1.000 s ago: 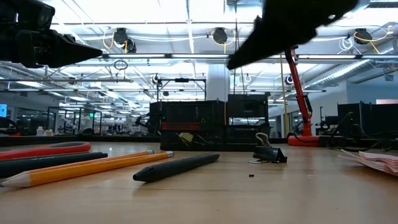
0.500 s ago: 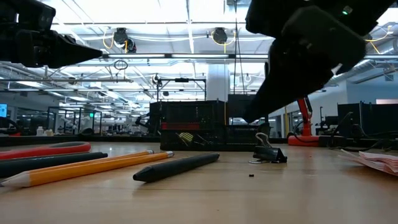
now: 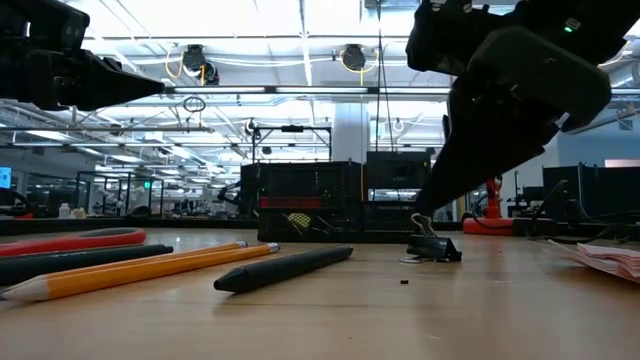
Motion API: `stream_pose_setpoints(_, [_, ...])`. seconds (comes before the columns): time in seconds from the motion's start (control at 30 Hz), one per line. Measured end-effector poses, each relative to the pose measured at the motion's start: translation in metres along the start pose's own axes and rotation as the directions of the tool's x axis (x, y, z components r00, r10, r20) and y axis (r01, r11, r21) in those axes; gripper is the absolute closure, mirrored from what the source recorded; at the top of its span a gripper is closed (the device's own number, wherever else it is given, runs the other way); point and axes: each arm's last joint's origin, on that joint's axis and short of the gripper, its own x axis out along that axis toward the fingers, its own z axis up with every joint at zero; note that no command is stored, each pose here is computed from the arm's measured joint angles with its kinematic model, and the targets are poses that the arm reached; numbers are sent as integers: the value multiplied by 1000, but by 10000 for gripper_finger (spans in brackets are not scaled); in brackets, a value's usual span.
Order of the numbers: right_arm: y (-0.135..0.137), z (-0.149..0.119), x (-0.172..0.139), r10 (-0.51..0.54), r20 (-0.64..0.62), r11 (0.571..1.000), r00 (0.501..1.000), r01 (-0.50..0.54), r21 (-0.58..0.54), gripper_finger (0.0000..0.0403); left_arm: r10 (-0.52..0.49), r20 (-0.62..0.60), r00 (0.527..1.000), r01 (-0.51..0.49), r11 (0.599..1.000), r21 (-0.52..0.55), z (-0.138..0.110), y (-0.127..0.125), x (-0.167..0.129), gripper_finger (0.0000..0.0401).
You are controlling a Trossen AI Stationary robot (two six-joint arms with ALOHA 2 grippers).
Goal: Pick and place office supplies into organizer
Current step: Put the binder clip into the desk organizer
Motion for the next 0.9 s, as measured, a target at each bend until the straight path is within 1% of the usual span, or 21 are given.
stream_pose_setpoints(0.13, [-1,-5,2,24,-34,1000,999,-24,2,234,0,0,1000,0,1000,0,0,0,0,366])
stream_pose_setpoints(0.37, [-4,-11,8,49,-2,998,999,-49,29,234,0,0,1000,0,1000,2,0,0,0,366])
stream_pose_setpoints(0.6, [-10,-11,12,37,-6,999,999,-37,38,237,0,0,1000,0,1000,2,0,0,0,366])
stream_pose_setpoints(0.7, [-11,-10,13,35,-6,999,999,-35,32,251,1,0,1000,-1,1000,2,0,0,0,366])
stream_pose_setpoints(0.9, [-10,-8,13,47,10,999,999,-47,5,306,0,0,1000,0,1000,2,0,0,0,366])
